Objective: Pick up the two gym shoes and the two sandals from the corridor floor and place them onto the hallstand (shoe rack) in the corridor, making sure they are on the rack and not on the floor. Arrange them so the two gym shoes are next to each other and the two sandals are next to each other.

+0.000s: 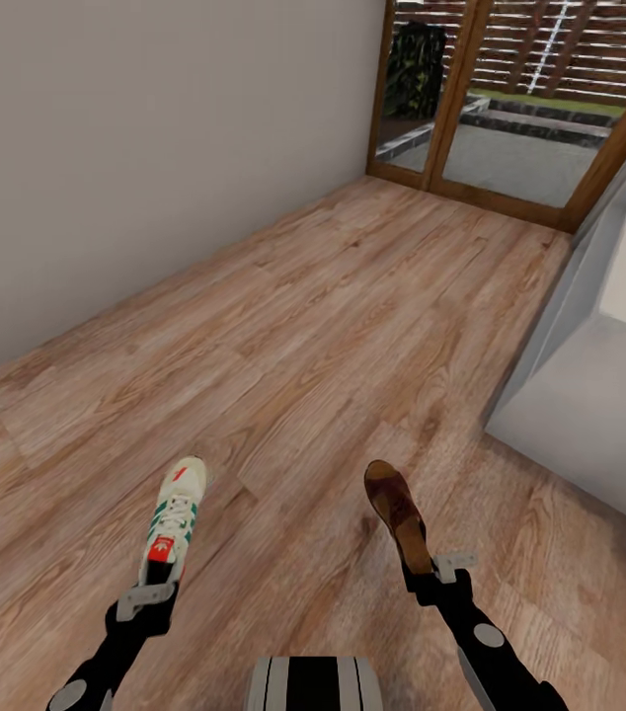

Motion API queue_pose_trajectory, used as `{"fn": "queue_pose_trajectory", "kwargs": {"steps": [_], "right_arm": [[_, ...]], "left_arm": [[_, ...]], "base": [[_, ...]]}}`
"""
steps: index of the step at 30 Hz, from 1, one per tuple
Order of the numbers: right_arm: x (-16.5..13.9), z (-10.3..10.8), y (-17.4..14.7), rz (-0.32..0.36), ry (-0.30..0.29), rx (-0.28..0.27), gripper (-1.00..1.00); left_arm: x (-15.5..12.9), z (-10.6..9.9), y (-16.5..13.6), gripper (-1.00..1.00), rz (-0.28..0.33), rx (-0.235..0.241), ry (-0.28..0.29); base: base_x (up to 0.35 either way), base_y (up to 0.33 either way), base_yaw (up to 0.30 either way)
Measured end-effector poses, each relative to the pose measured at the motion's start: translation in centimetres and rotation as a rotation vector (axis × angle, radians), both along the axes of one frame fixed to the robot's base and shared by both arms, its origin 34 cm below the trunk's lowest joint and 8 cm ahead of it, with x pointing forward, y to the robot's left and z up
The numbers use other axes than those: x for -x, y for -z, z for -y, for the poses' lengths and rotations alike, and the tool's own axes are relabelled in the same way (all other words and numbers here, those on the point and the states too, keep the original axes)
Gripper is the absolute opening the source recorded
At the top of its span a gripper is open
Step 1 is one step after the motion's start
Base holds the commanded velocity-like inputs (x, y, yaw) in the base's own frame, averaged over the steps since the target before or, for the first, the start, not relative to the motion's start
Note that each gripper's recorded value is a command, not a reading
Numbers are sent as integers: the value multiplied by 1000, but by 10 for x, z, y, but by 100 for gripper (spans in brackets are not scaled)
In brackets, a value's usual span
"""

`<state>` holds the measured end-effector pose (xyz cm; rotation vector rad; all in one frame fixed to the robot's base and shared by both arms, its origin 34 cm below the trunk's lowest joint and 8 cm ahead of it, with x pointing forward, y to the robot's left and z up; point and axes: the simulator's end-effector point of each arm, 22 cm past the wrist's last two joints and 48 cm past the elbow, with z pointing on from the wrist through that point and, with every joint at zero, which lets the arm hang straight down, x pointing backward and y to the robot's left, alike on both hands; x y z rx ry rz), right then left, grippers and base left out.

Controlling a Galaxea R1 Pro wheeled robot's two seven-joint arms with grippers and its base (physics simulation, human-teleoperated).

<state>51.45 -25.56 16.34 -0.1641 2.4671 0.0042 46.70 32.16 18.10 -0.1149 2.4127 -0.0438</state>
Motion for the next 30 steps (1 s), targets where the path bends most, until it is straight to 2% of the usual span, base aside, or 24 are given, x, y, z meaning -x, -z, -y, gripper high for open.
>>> {"fn": "queue_pose_trajectory", "kwargs": {"steps": [3,5,7,9,15,18,25,30], "right_arm": [[12,-3,-1,10,-26,10,-100],[16,-9,-4,47,-80,27,-100],[45,-10,11,-14,-109,38,-100],[57,-11,15,-35,-120,40,-100],[47,-11,0,29,-116,34,-100],[57,-9,1,20,-107,31,-100],[52,14,-10,41,-26,38,-100],[45,18,-20,65,-9,38,-100]], "left_arm": [[12,-9,0,-100,20,-14,-38],[31,-11,8,-100,-2,-14,-60],[30,-10,4,-100,25,-18,-61],[29,-10,-1,-100,44,-22,-58],[43,-20,-11,-100,54,-38,-78],[50,-29,-16,-100,60,-47,-101],[43,-31,-29,-100,92,-48,-110],[46,-30,-35,-100,104,-48,-104]], "base": [[0,0,0],[0,0,0],[0,0,0],[0,0,0],[0,0,0],[0,0,0],[0,0,0],[0,0,0]]}}
